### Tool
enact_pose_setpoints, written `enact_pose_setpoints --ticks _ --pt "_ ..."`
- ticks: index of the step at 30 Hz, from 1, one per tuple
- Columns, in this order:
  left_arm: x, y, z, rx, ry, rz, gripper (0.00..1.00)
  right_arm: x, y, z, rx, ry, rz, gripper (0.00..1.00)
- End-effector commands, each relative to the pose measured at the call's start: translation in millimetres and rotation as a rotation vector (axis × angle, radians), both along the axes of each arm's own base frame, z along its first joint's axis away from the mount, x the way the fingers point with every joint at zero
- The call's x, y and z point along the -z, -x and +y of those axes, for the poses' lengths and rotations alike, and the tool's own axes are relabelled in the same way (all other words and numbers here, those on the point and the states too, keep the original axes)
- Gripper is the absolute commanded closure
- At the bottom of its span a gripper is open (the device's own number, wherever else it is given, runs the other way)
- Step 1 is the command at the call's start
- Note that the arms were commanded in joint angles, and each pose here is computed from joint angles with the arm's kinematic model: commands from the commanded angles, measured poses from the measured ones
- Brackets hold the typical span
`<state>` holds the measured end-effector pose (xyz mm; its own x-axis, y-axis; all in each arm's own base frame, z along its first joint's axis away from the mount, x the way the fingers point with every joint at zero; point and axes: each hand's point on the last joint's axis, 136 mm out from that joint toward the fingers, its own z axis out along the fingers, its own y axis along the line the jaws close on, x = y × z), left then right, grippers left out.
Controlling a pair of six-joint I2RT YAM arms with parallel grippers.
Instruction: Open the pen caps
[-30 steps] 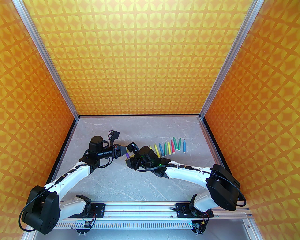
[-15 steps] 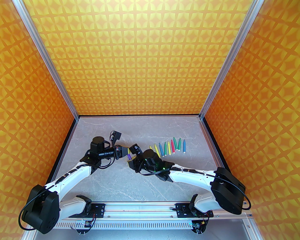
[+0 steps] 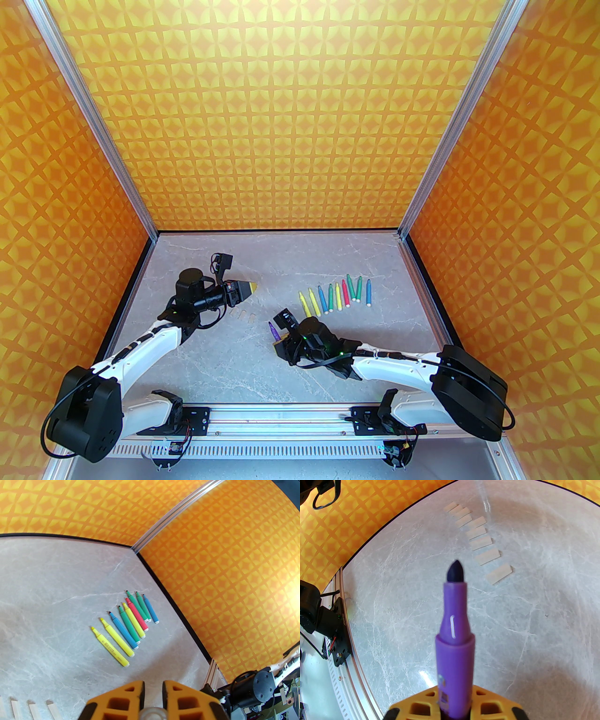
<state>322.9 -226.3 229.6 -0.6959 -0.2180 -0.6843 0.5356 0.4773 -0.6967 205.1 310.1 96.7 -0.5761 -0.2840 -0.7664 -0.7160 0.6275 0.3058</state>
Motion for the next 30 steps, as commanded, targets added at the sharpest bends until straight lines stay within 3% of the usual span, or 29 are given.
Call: enact_pose_setpoints --ticks 1,6,15,23,30 --pt "13.8 -6.5 2.4 -0.020 -0.051 0.063 1.00 -5.8 -28.1 -21.9 0.179 0.076 -0.055 1.00" --pt "31.0 -8.1 -1.2 -0.015 -0.090 0.124 1.00 -10.2 -53.5 -43.4 0.314 0.168 -0.074 1.00" --pt "80.7 -6.5 -3.6 -0.054 -0.344 0.246 1.00 -9.3 -86.9 -57.6 0.428 0.296 -0.040 1.00" --pt "117.3 1.5 -3.5 -0.044 -0.555 0.337 1.00 6.7 -112.2 -54.0 0.441 0.360 0.039 1.00" --pt "143.5 6.7 -12.5 0.000 -0.623 0.410 1.00 26.8 -125.1 -50.4 0.420 0.380 0.111 1.00"
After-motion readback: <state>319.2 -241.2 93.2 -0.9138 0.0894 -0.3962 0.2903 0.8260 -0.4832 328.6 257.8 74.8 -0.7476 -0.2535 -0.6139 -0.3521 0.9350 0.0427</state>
